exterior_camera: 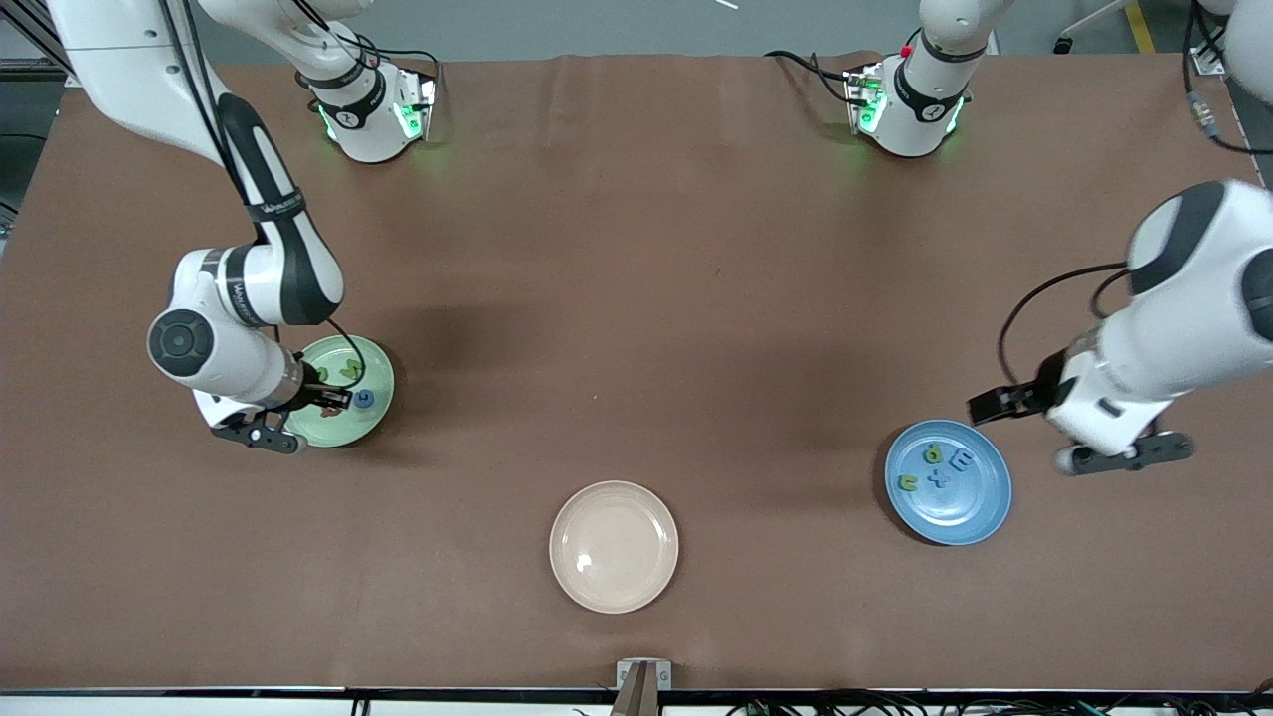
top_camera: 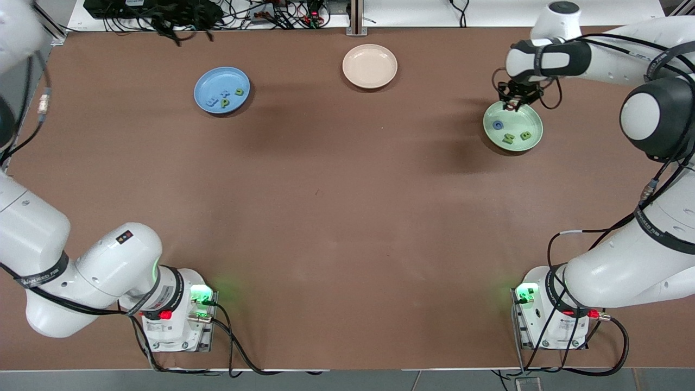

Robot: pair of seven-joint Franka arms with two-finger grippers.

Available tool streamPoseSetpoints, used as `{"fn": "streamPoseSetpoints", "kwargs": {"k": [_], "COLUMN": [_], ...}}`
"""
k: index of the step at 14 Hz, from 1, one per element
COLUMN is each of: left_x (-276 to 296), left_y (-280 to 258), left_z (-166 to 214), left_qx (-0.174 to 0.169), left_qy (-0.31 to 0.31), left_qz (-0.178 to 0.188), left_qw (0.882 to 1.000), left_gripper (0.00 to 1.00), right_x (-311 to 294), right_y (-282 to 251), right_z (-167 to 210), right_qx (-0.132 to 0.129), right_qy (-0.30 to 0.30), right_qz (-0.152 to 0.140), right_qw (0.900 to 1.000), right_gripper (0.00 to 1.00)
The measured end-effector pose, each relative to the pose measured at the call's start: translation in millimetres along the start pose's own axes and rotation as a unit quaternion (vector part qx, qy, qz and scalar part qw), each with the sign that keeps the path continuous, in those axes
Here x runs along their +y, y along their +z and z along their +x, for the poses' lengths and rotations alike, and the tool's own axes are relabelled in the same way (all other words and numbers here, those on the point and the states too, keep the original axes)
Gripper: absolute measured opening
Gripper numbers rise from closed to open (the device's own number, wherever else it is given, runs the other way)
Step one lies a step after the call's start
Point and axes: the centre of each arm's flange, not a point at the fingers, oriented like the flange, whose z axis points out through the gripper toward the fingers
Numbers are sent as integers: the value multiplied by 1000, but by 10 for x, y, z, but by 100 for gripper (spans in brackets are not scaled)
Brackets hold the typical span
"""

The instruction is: Sort upper and lower case letters into plates

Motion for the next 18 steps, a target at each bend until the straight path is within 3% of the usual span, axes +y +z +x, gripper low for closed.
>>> {"fn": "streamPoseSetpoints", "kwargs": {"k": [3, 9, 12, 16, 18], "left_x": [-167, 15, 225, 519, 538], "left_y": [-370, -526, -669, -781, -921], "left_z": [-127, -208, -310, -405, -482], "left_qx": [-19, -12, 3, 13, 4], "left_qy": [6, 20, 32, 66, 60], "left_qz": [7, 12, 30, 88, 93], "left_qw": [1000, 1000, 999, 994, 994], "left_gripper": [100, 100, 100, 100, 100], "right_x": [224, 230, 222, 165, 146], "right_y": [182, 551, 573, 301, -170], "right_z": [-14, -32, -57, 41, 159], "right_qx": [-2, -3, -19, -58, -87], "right_qy": [-18, -23, -25, -38, -63], "right_qz": [1, 1, -2, -7, -9], "right_qw": [1000, 1000, 1000, 998, 994], "right_gripper": [36, 36, 63, 100, 100]}}
